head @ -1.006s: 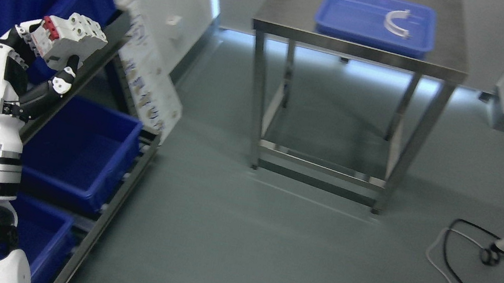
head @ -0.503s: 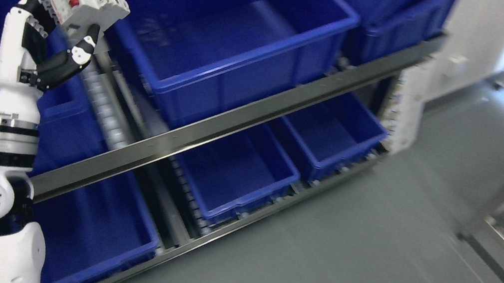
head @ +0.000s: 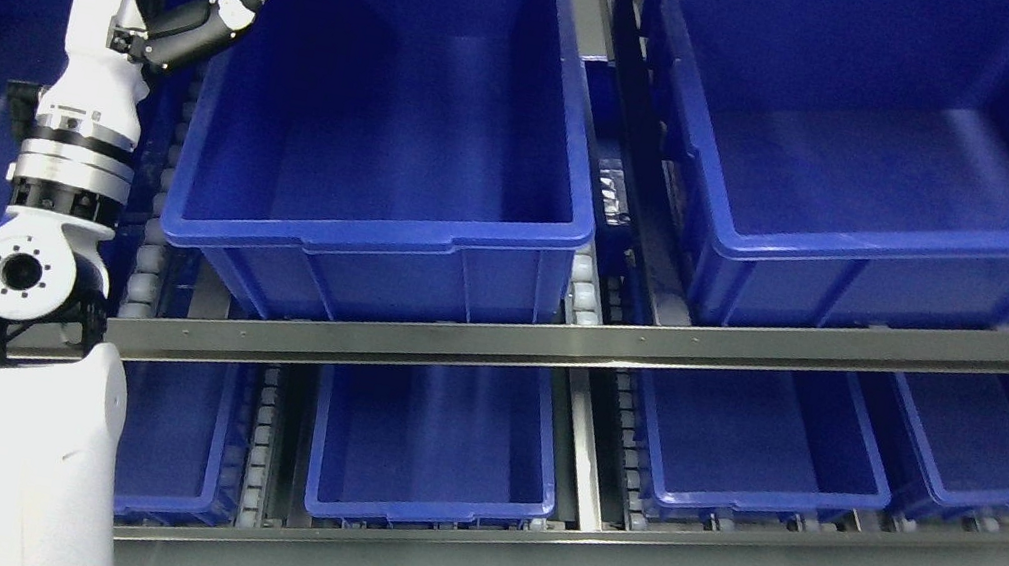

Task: Place circuit breaker on shelf
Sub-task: 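Lower the left hand with the breaker into the upper blue bin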

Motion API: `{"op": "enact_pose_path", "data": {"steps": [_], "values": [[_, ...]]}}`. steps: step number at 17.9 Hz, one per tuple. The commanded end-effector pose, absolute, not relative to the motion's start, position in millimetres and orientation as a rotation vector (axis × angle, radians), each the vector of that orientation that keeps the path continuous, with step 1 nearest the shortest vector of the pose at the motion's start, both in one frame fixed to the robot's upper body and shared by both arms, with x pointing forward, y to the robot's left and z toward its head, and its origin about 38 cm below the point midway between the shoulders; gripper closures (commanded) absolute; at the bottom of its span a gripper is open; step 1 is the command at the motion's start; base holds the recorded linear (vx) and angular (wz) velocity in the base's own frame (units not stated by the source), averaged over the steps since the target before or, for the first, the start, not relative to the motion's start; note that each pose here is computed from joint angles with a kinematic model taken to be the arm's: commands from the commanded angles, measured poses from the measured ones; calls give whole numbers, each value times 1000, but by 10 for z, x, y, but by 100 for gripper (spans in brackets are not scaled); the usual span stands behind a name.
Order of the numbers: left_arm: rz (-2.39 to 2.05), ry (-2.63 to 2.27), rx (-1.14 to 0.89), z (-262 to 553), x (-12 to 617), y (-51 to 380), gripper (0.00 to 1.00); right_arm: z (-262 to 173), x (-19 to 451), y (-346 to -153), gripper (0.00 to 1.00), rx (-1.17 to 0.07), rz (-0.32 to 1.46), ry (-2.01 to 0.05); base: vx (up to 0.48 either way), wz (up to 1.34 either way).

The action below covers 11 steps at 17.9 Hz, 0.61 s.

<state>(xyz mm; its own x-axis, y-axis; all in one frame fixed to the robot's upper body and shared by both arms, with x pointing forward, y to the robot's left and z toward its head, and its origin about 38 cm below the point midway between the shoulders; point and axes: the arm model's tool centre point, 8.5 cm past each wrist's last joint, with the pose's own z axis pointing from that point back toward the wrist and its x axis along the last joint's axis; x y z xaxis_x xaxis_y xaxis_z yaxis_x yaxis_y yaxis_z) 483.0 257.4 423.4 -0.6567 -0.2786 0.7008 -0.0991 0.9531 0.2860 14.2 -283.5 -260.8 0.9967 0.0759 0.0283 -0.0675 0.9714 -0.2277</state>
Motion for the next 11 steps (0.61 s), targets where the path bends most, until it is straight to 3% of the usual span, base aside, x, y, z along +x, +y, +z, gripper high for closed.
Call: {"op": "enact_pose_path", "data": {"steps": [1,7,11], "values": [[-495,-2056,394,4122,5459,2484,91,-2594,182,-2933,0,-247,94,-74,145,385],[-715,-1886,435,4214,5888,2256,91,-2594,181,-2931,0,-245,92,-74,130,173],[-820,-1689,466,3866,6154,2182,91,-2594,182,-2933,0,-247,94,-74,102,14]]}}
